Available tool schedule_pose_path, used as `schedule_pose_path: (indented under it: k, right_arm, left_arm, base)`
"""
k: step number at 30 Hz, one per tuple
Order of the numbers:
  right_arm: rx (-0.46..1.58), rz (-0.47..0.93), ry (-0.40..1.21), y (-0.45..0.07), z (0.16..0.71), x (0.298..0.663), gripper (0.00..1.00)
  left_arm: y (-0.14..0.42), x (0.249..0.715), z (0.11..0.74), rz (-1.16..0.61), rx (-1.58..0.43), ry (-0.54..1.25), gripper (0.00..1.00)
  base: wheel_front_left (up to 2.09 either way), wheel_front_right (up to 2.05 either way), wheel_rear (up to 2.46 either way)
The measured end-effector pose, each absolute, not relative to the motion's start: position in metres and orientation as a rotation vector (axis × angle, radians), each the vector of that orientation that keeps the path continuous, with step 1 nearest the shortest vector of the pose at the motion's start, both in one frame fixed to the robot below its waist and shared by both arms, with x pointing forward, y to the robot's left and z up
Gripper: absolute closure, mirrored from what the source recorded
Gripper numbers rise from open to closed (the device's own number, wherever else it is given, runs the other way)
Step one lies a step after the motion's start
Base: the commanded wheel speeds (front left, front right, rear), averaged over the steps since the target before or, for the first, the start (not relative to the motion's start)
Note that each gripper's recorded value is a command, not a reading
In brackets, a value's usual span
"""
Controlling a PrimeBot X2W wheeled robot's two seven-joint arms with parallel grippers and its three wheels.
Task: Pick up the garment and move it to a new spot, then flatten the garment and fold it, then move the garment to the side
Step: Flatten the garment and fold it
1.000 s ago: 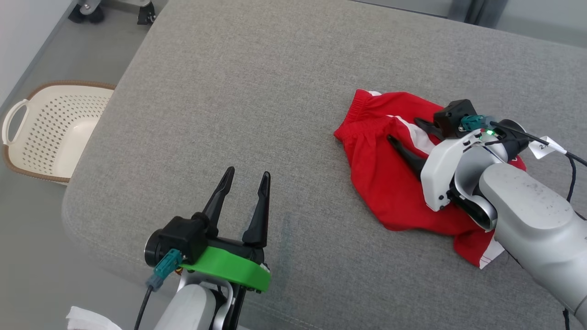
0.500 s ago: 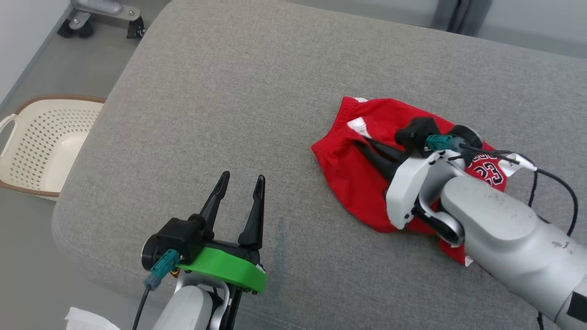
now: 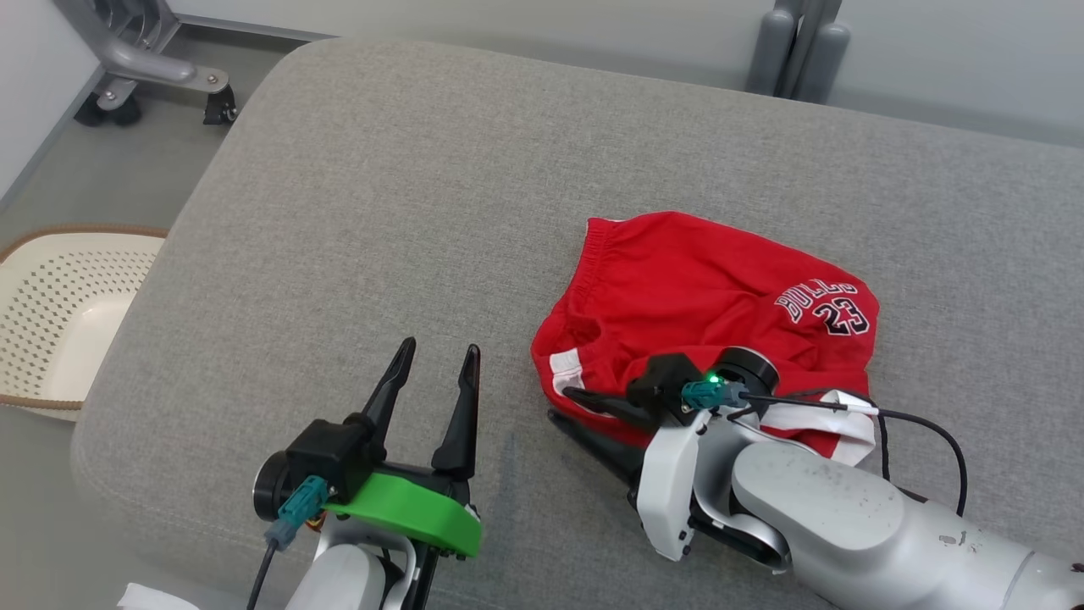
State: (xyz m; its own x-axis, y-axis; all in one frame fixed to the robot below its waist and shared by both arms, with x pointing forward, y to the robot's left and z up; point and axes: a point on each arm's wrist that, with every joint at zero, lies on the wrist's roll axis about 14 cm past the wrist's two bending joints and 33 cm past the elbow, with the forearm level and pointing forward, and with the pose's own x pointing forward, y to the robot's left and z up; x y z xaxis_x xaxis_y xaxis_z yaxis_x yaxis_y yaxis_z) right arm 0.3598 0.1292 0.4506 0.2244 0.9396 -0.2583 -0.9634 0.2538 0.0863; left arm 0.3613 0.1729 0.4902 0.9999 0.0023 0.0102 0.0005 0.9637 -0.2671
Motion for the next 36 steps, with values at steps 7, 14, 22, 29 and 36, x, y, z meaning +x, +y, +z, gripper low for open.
schedule_pose_path:
  k: [7, 14, 22, 29, 36]
  right_arm:
    - [-0.065, 1.240, 0.239, 0.114, 0.461, 0.374, 0.00]
    - [0.036, 1.023, 0.160, 0.060, 0.484, 0.413, 0.00]
    - [0.131, 0.669, 0.071, -0.047, 0.496, 0.436, 0.00]
    - [0.209, 0.376, -0.013, -0.119, 0.502, 0.421, 0.00]
    - [0.251, 0.252, -0.018, -0.141, 0.494, 0.396, 0.00]
  left_arm:
    - [0.171, 0.367, 0.489, -0.013, -0.265, -0.010, 0.00]
    - [0.167, 0.377, 0.496, -0.038, -0.262, -0.033, 0.00]
    - [0.159, 0.384, 0.498, -0.067, -0.269, -0.045, 0.00]
    - [0.143, 0.389, 0.497, -0.119, -0.282, -0.037, 0.00]
    - [0.136, 0.388, 0.489, -0.141, -0.290, -0.011, 0.00]
  base:
    - [0.00, 0.00, 0.00]
    - [0.00, 0.00, 0.00]
    - [0.00, 0.00, 0.00]
    - [0.00, 0.00, 0.00]
    - [0.00, 0.00, 0.00]
